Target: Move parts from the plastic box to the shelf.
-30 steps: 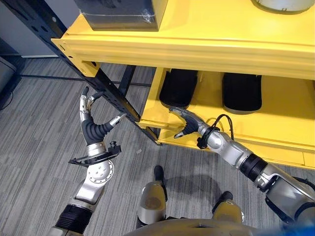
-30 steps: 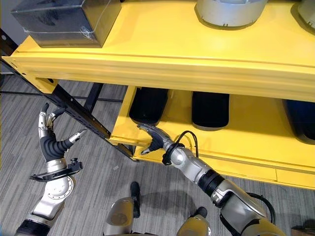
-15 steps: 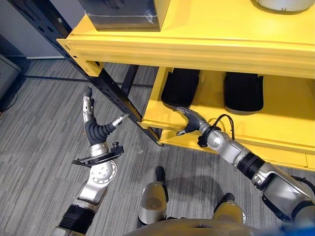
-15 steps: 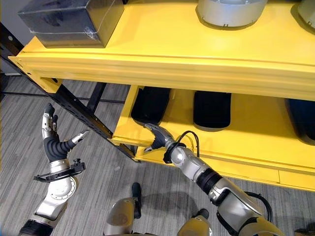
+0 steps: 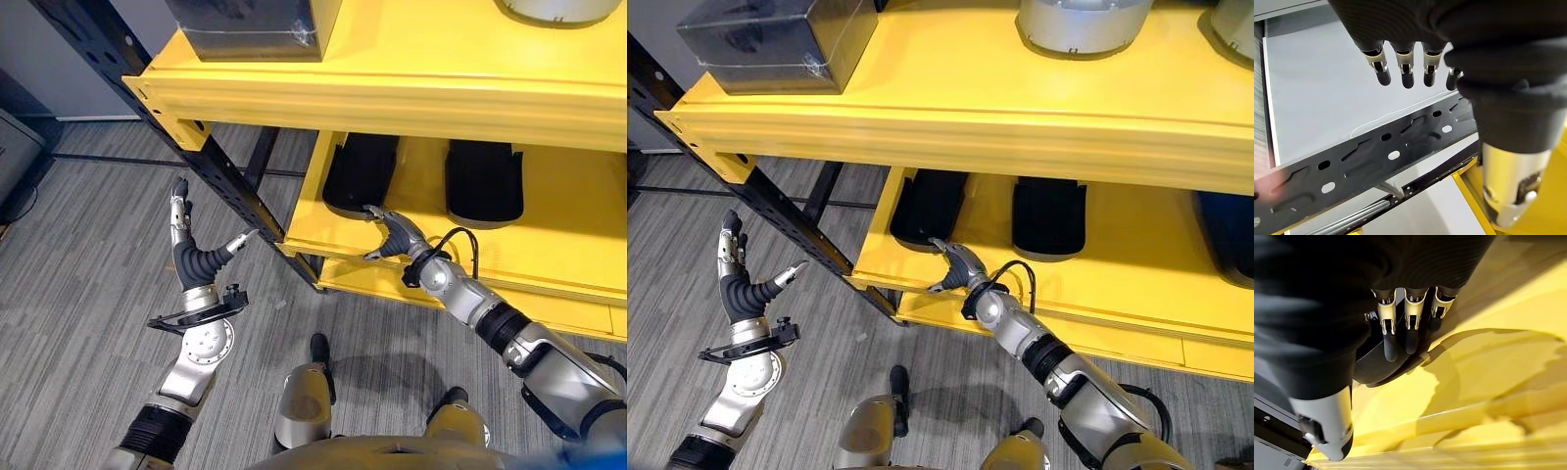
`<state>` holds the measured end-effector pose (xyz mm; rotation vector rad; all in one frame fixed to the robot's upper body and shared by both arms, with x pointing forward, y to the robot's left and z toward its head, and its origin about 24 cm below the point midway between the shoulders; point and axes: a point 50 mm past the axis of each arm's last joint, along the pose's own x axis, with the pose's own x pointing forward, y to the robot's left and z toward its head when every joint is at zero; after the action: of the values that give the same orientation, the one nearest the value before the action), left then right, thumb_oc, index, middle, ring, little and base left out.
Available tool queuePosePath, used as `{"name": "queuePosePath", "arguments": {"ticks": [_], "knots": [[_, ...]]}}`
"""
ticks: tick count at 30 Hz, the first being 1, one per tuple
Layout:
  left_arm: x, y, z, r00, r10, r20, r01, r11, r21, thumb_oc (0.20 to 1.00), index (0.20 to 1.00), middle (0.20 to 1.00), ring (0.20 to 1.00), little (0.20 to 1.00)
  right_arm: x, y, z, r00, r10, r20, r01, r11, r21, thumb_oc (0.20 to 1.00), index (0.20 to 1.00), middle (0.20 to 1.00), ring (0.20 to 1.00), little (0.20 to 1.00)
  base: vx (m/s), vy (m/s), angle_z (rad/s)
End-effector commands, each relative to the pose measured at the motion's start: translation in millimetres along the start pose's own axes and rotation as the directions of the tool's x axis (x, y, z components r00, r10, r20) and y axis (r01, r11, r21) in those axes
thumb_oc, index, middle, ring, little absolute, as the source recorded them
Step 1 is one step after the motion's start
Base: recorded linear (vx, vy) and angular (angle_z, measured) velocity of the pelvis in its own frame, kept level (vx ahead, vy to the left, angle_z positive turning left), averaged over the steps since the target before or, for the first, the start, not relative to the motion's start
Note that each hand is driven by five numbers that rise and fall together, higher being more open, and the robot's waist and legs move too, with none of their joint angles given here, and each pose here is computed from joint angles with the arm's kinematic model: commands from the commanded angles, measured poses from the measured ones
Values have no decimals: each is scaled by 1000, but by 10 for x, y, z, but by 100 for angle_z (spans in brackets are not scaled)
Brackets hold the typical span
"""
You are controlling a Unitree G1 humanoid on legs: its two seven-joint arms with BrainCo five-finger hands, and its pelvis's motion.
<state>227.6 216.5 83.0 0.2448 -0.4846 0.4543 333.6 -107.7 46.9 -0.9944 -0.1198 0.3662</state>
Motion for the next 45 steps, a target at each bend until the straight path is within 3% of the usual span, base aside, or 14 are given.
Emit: {"name": "queuePosePath", "arguments": {"ticks": [1,5,10,14,18,25,32,39,41,45], "knots": [[174,-58,221,995,34,96,-21,990,-137,1000,1000,1000,1000,1000,204,-317,298,989,-106,104,106,994,14,1000,1000,1000,1000,1000,0,0,0],[110,-45,40,996,78,-37,-82,989,-124,1000,1000,1000,1000,1000,215,-349,290,988,-116,98,118,993,-11,1000,1000,1000,1000,1000,0,0,0],[40,30,-28,994,95,-57,-101,986,-131,1000,1000,1000,1000,1000,194,-418,322,979,-121,162,125,992,-15,1000,1000,1000,1000,1000,-33,33,3],[15,101,-4,992,121,-32,-124,985,-123,1000,1000,1000,1000,1000,-46,-202,716,901,88,425,-53,994,-92,1000,1000,1000,1000,1000,-9,18,0],[50,198,-43,979,203,-32,-205,974,-100,1000,1000,1000,1000,1000,-194,-196,888,821,177,543,-74,975,-208,1000,1000,1000,1000,1000,-36,32,-8],[114,223,-28,972,233,-17,-234,968,-94,1000,1000,1000,1000,1000,-244,-331,524,919,28,394,42,985,-169,1000,1000,1000,1000,1000,-15,89,-11],[119,164,-6,982,190,-21,-191,976,-100,1000,1000,1000,1000,1000,-328,-364,387,928,-34,372,77,992,-103,1000,1000,1000,1000,1000,39,87,-5],[178,143,14,983,181,-34,-184,980,-80,1000,1000,1000,1000,1000,-367,-360,528,902,-27,430,65,995,-72,1000,1000,1000,1000,1000,-11,83,-18],[144,183,-51,974,211,-84,-218,973,-73,1000,1000,1000,1000,1000,-394,-367,576,899,2,438,27,998,-61,1000,1000,1000,1000,1000,16,98,-48],[-59,197,-209,975,135,-176,-147,988,-56,1000,1000,1000,1000,1000,-460,-302,572,911,27,412,-27,1000,-6,1000,1000,1000,1000,1000,15,-139,-36]]}}
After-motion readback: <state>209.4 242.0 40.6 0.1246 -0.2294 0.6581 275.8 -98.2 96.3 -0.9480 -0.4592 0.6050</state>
